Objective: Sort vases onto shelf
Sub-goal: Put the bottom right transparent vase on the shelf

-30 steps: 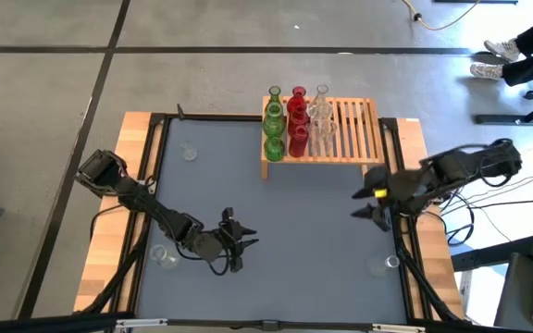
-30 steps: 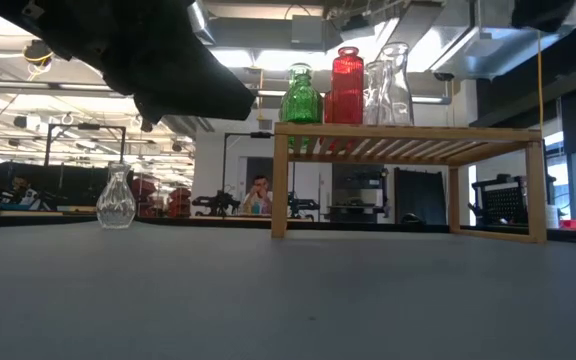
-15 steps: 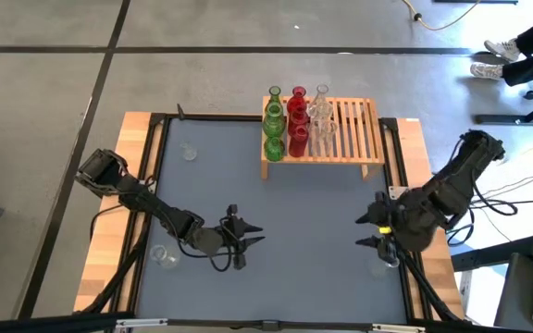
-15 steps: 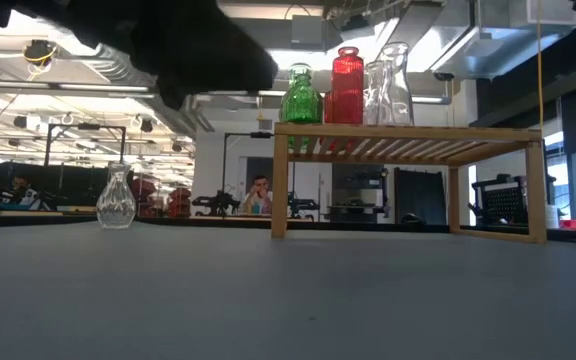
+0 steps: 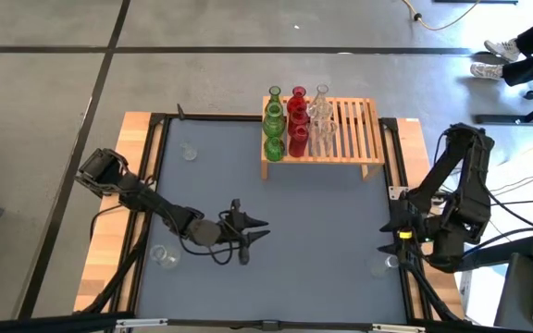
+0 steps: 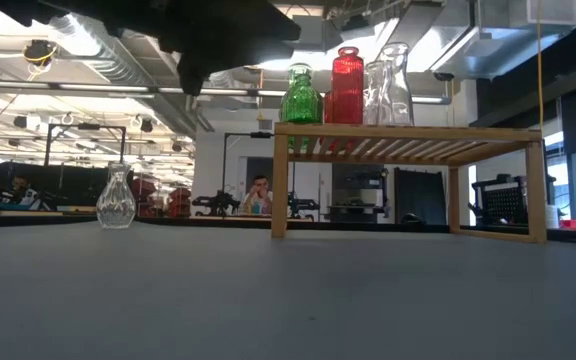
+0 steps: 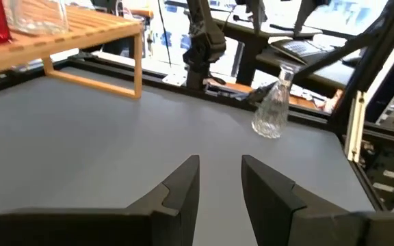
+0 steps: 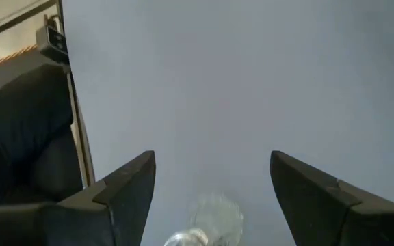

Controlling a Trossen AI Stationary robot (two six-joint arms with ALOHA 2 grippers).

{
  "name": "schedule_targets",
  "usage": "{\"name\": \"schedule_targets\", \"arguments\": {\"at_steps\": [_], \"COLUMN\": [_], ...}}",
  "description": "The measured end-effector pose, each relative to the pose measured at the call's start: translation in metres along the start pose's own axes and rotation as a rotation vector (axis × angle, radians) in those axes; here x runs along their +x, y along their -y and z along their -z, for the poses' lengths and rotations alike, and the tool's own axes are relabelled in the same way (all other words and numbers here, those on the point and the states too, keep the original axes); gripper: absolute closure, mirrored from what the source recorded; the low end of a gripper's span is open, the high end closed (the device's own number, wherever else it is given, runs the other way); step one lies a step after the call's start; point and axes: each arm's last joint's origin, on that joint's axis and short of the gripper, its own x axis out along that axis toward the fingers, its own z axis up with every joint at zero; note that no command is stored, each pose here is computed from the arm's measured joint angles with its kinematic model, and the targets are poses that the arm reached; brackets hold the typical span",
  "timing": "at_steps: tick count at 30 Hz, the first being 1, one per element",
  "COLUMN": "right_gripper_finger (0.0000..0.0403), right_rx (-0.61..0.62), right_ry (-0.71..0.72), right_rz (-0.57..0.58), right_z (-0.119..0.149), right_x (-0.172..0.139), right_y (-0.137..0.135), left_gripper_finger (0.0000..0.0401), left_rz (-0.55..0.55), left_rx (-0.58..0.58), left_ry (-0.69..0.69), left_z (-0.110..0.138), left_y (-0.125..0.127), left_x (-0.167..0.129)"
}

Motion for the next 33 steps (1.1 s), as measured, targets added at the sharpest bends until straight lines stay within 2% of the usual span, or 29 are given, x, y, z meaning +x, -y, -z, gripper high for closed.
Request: {"name": "schedule_targets", "arguments": {"at_steps": [7, 12, 17, 21, 33], "right_gripper_finger": [0.013, 0.013, 0.013, 0.013, 0.013], "right_rx": [0.089, 0.095, 0.182, 0.23, 0.185], "right_ry": [-0.156, -0.19, -0.302, -0.374, -0.394], "right_rz": [0.004, 0.021, 0.055, 0.107, 0.184], "right_z": [0.007, 0.008, 0.012, 0.018, 0.03], "right_x": [-0.002, -0.002, -0.001, 0.006, 0.03], "right_y": [0.001, 0.003, 0.002, -0.004, -0.027], "left_gripper_finger": [0.0299, 0.0299, 0.0299, 0.0299, 0.0299], "left_rz": [-0.031, 0.043, 0.087, 0.102, 0.099], "left_rx": [0.047, 0.064, 0.068, 0.072, 0.044], "left_ry": [0.059, 0.047, -0.02, -0.021, -0.024], "left_z": [-0.011, -0.015, -0.009, -0.007, -0.007], "left_y": [-0.014, -0.024, -0.022, -0.018, -0.018], "left_x": [0.011, 0.019, 0.018, 0.016, 0.016]}}
